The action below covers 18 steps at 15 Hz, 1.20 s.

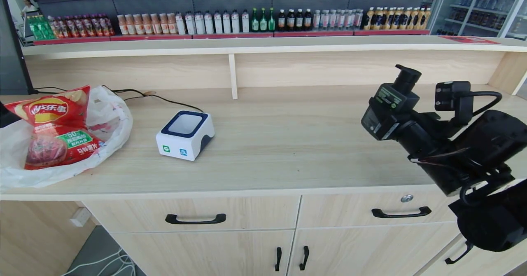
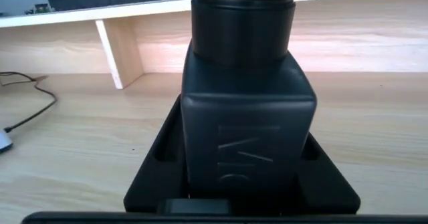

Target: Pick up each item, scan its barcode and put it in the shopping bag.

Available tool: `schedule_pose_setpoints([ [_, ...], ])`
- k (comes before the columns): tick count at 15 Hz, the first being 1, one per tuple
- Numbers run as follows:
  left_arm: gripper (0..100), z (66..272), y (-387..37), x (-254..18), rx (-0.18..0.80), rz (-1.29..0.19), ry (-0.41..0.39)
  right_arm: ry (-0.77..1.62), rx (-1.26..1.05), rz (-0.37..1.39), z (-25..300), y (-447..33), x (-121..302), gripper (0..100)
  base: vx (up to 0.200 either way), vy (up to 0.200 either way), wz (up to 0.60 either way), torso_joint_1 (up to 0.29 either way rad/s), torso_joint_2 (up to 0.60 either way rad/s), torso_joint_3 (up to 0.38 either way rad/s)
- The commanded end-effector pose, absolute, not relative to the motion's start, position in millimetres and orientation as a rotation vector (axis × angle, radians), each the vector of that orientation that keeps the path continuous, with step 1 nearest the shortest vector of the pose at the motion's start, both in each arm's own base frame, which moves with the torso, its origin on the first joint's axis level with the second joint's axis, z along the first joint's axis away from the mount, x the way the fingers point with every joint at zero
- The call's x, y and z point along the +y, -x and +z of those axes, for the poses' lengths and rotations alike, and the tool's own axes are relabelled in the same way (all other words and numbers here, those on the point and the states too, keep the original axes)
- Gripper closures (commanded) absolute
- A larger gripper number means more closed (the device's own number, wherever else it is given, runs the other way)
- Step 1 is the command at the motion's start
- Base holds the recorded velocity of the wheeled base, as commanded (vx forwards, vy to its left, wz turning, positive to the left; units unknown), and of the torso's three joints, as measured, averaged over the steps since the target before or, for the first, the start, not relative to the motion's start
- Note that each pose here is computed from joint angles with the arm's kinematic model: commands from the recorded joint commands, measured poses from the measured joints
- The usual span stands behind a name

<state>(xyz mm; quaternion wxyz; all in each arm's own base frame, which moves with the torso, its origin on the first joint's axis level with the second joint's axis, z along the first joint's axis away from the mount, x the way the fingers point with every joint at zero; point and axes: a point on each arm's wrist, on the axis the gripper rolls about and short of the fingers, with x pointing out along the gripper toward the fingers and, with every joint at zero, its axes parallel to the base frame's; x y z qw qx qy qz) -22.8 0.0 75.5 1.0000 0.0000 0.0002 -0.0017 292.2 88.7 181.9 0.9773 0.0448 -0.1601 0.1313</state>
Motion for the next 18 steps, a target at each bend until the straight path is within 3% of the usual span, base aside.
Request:
schedule_pose_setpoints([
  [1, 0, 75, 23, 0, 0.0, -0.003, -0.002, -0.12, -0.384, 0.4, 208, -216, 100, 100, 0.0, 0.0, 0.0, 0.0, 0.0, 0.0],
  [3, 0, 75, 23, 0, 0.0, -0.003, 0.0, -0.12, -0.363, 0.476, 201, -169, 94, 100, 0.0, 0.0, 0.0, 0.0, 0.0, 0.0],
  [6, 0, 75, 23, 0, 0.0, -0.003, 0.0, -0.193, -0.356, 0.631, 201, -141, 107, 100, 0.0, 0.0, 0.0, 0.0, 0.0, 0.0],
  [12, 0, 75, 23, 0, 0.0, -0.003, 0.0, -0.487, -0.28, 0.959, 219, -141, 134, 100, 0.0, 0.0, 0.0, 0.0, 0.0, 0.0],
  [18, 0, 75, 23, 0, 0.0, -0.003, 0.0, -0.69, -0.192, 1.039, 225, -137, 135, 100, 0.0, 0.0, 0.0, 0.0, 0.0, 0.0],
])
